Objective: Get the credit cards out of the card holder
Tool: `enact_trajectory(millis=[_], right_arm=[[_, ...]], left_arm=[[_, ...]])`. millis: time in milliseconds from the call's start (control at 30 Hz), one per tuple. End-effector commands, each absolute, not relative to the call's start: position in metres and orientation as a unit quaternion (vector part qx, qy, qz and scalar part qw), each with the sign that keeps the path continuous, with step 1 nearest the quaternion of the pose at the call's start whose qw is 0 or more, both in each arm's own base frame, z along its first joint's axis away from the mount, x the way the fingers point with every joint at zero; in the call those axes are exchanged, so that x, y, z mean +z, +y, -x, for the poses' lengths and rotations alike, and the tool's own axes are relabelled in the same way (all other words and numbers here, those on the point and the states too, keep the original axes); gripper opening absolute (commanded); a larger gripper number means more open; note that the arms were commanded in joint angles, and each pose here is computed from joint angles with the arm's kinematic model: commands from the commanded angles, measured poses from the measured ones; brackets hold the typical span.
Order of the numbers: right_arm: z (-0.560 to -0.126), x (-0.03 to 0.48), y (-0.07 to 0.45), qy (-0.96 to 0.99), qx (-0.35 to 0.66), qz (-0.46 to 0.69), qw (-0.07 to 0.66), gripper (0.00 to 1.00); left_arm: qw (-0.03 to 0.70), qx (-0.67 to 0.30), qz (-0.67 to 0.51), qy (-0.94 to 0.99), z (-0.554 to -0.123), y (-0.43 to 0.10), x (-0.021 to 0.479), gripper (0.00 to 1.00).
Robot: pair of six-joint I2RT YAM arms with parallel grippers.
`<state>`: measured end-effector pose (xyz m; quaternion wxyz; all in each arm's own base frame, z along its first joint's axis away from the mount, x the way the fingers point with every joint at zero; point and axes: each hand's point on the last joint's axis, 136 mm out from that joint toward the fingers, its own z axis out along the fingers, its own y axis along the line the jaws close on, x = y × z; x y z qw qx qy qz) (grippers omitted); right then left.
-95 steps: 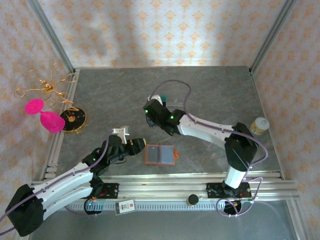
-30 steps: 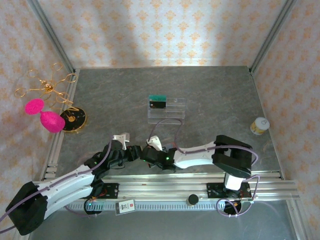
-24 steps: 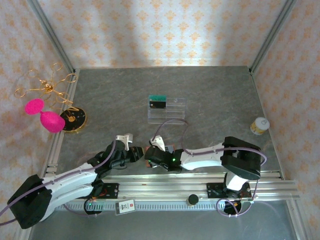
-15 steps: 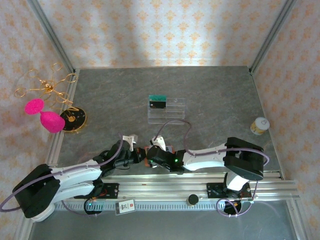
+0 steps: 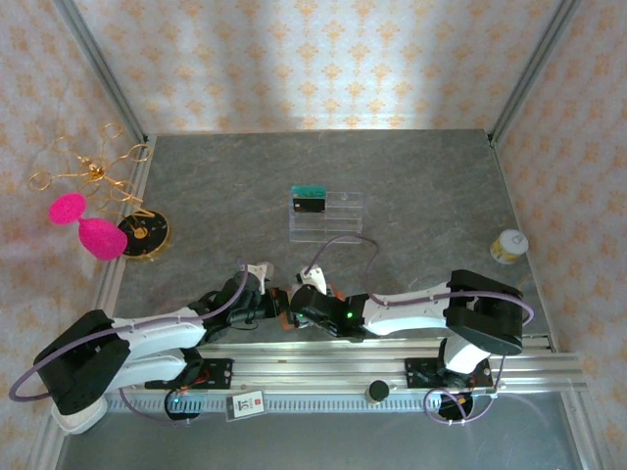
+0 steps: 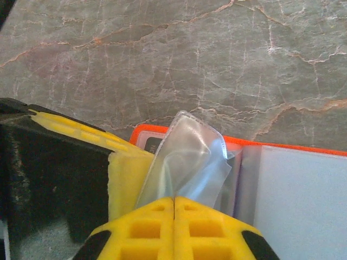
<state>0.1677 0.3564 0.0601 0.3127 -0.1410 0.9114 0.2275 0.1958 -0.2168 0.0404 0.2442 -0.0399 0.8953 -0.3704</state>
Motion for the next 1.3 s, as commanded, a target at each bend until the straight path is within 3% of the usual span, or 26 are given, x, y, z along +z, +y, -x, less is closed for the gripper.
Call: enact_trajectory(millis=[0, 100, 433, 600, 900, 1100, 1267], right_arm=[[-0.172, 0.075, 0.353, 0.905, 0.235, 0.121, 0.332, 0.18], [-0.179, 0.087, 0.332, 0.904, 0.218, 0.089, 0.357, 0.31], [-0.183, 0.102, 0.254, 0.891, 0.2, -0.011, 0.408, 0.32], [-0.172, 0.106, 0.253, 0.884, 0.251, -0.001, 0.394, 0.22], [-0.161, 0.081, 0.293, 0.902, 0.295, 0.082, 0.305, 0.01], [-0.166, 0.05, 0.298, 0.916, 0.295, 0.074, 0.26, 0.0], [-0.171, 0.017, 0.274, 0.943, 0.226, 0.037, 0.24, 0.0]], left_arm=[[0.261, -0.404, 0.013, 0.877, -0.204, -0.237, 0.066, 0.01], [0.258, -0.411, 0.004, 0.875, -0.203, -0.244, 0.072, 0.03], [0.203, -0.387, -0.063, 0.897, -0.191, -0.289, 0.055, 0.04], [0.173, -0.365, -0.071, 0.912, -0.19, -0.301, 0.033, 0.0], [0.21, -0.356, -0.063, 0.908, -0.194, -0.288, 0.044, 0.0], [0.207, -0.357, -0.069, 0.909, -0.192, -0.288, 0.043, 0.0], [0.219, -0.344, -0.063, 0.911, -0.19, -0.274, 0.048, 0.0]])
